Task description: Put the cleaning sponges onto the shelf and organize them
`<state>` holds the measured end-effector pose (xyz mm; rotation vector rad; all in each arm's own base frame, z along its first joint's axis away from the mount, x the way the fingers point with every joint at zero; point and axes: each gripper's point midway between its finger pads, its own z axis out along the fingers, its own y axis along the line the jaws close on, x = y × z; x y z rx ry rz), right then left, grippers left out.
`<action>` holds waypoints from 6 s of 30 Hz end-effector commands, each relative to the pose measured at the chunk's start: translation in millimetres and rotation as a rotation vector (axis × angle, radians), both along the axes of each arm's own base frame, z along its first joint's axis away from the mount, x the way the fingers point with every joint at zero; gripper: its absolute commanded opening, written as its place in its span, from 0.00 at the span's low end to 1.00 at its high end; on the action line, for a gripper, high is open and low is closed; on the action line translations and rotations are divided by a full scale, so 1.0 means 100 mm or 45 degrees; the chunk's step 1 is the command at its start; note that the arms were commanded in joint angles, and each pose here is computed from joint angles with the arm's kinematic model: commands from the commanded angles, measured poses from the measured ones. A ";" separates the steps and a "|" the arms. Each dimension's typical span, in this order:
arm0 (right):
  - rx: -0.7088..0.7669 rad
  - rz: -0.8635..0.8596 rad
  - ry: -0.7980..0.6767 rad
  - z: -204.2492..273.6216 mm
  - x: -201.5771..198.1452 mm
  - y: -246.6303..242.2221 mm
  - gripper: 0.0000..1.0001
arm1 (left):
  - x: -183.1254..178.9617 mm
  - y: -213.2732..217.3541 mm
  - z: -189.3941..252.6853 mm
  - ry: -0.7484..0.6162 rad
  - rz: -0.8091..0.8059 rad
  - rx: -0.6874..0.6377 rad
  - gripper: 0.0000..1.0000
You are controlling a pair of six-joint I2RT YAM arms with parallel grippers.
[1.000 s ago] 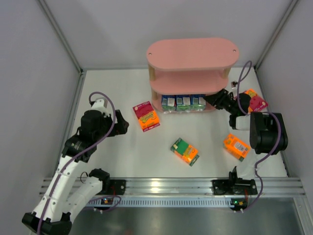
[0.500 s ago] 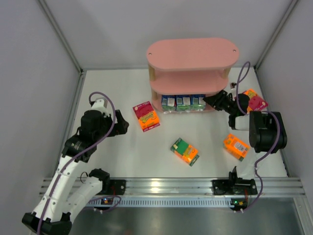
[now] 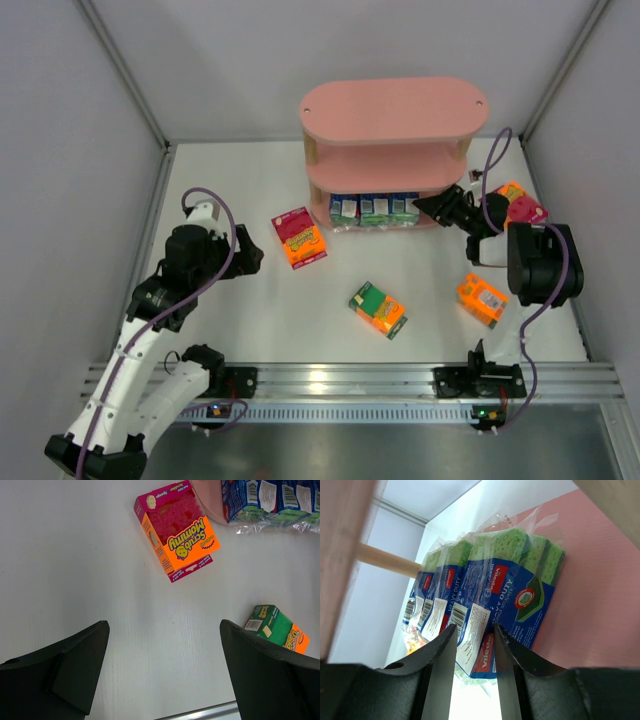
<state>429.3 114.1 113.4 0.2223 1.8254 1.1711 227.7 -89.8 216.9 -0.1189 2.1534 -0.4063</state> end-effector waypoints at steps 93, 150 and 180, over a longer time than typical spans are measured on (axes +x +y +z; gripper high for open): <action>-1.365 0.503 -0.798 1.25 -1.49 0.39 1.00 | 0.82 -0.46 -1.24 0.298 0.099 -0.370 0.98; -1.324 0.739 -0.838 0.96 -1.72 0.52 0.99 | 1.66 -0.28 -1.85 0.507 0.220 -0.569 0.26; -1.645 1.777 -1.701 0.83 -2.56 2.36 0.99 | 0.49 -0.26 -1.09 0.414 0.097 -0.667 0.00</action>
